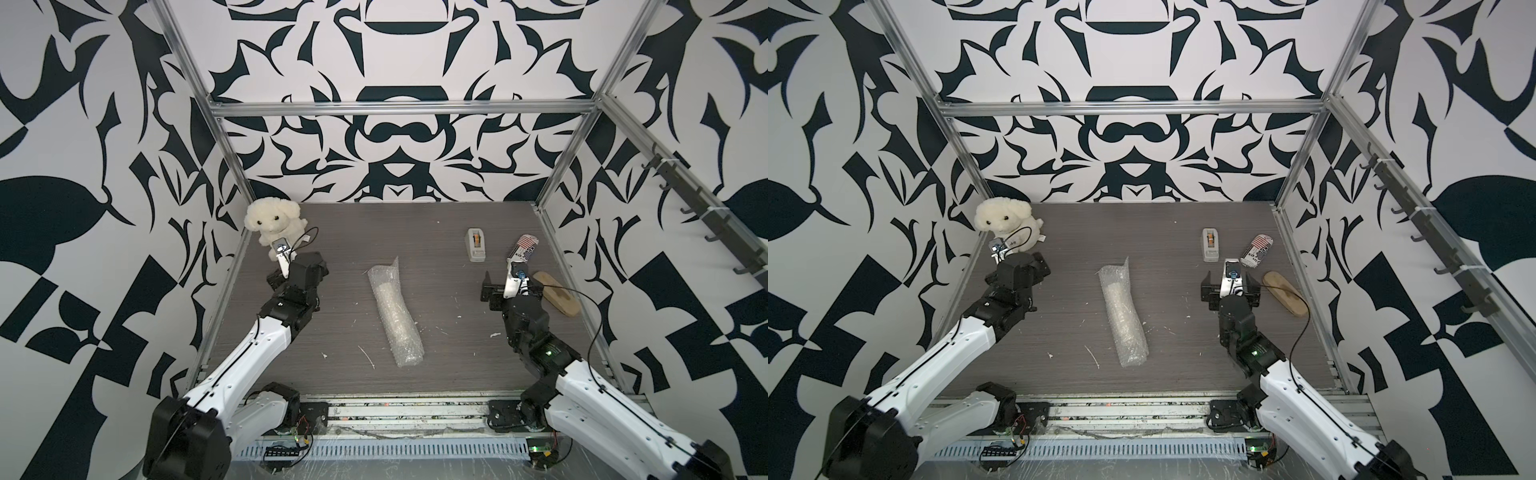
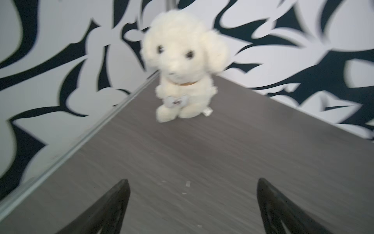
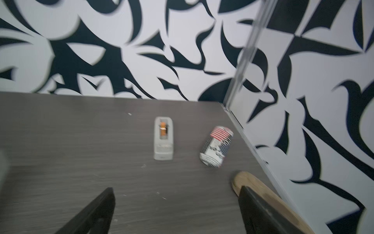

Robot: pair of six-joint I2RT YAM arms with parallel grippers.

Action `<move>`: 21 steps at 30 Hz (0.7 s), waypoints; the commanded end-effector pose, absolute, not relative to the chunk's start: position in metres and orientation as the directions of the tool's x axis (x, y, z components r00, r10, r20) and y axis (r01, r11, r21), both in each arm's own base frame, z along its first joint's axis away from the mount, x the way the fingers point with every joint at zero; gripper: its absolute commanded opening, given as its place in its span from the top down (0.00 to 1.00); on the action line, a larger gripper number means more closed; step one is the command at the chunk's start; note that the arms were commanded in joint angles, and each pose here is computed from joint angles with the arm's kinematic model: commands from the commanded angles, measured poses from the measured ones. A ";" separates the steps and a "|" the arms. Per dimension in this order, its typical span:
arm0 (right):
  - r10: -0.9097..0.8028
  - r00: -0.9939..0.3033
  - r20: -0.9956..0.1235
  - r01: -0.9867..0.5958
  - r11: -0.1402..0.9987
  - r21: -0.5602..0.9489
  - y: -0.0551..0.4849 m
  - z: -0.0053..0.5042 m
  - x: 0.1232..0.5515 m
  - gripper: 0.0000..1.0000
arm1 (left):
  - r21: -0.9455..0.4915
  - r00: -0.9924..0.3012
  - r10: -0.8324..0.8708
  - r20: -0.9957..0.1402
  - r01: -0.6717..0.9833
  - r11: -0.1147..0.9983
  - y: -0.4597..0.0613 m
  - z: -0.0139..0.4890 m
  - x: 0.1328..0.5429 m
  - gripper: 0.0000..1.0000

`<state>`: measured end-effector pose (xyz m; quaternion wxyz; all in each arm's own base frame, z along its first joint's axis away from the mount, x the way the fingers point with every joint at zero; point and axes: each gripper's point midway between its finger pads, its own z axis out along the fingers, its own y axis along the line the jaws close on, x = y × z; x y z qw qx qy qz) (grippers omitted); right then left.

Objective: Wrap vases in bubble wrap
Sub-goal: Reset both arms

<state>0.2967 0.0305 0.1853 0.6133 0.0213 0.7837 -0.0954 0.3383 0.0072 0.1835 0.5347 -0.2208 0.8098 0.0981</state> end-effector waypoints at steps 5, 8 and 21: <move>-0.174 -0.243 -0.954 0.061 0.979 -0.193 0.027 0.145 0.319 0.01 | 0.087 -0.269 -0.018 -0.963 -0.374 0.923 0.037 0.140 0.338 0.01; -0.114 -0.273 -0.955 0.102 0.984 -0.147 0.014 0.128 0.328 0.01 | 0.026 -0.258 -0.076 -0.963 -0.371 0.928 0.048 0.132 0.343 0.01; -0.081 -0.303 -0.949 -0.066 0.996 -0.064 0.029 0.084 0.373 0.01 | -0.089 -0.292 -0.173 -0.941 -0.280 0.956 0.054 0.092 0.380 0.01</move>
